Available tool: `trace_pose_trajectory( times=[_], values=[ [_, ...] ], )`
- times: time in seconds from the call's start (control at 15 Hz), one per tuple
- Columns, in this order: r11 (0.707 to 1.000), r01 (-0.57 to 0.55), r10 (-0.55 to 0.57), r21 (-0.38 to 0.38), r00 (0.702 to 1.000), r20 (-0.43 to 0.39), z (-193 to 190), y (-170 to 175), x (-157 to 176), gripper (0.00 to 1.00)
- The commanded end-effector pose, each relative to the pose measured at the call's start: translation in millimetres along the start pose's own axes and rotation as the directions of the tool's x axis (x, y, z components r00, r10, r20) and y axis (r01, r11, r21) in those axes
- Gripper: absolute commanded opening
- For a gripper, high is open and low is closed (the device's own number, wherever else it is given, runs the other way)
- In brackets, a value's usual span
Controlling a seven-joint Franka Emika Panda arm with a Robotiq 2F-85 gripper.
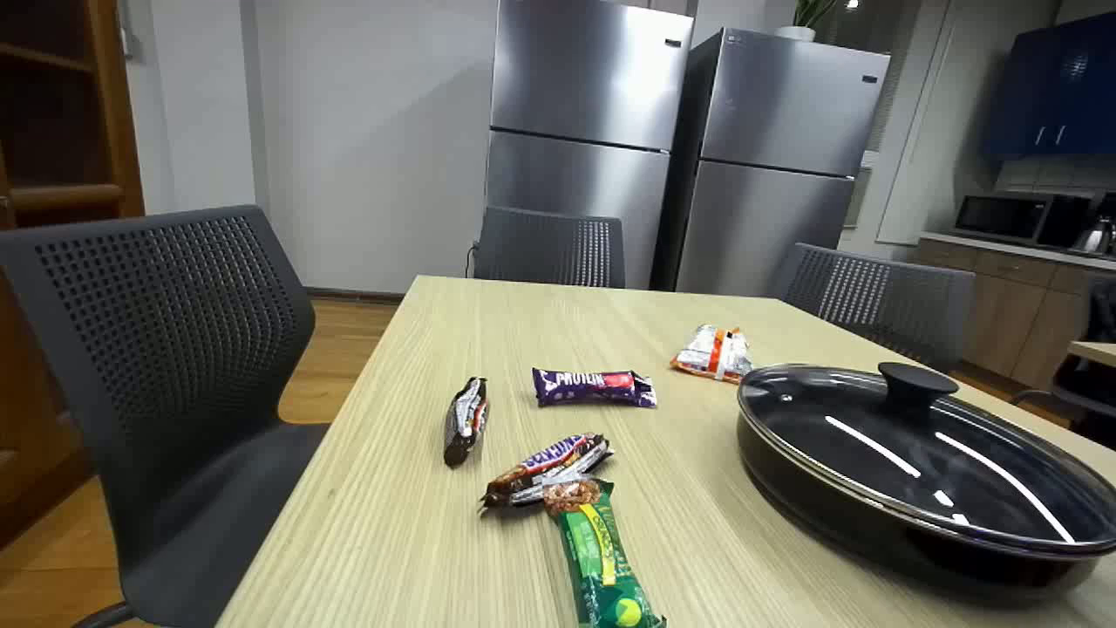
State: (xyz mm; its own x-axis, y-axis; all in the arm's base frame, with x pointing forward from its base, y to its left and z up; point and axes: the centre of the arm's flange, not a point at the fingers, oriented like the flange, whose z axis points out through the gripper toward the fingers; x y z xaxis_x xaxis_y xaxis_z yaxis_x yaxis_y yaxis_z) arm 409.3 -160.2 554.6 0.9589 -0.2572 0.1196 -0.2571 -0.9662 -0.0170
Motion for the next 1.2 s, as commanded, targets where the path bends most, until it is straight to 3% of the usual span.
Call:
trace_pose_trajectory(
  times=[0.0,0.53,1.13],
  values=[
    [1.0,0.0,0.0,0.0,1.0,0.0,0.0,0.0,0.0,1.0],
    [1.0,-0.016,0.016,0.005,1.0,-0.011,4.6,-6.4,4.5,1.0],
    [0.999,0.032,-0.032,0.008,0.999,0.03,39.9,-38.5,20.6,1.0]
  ],
)
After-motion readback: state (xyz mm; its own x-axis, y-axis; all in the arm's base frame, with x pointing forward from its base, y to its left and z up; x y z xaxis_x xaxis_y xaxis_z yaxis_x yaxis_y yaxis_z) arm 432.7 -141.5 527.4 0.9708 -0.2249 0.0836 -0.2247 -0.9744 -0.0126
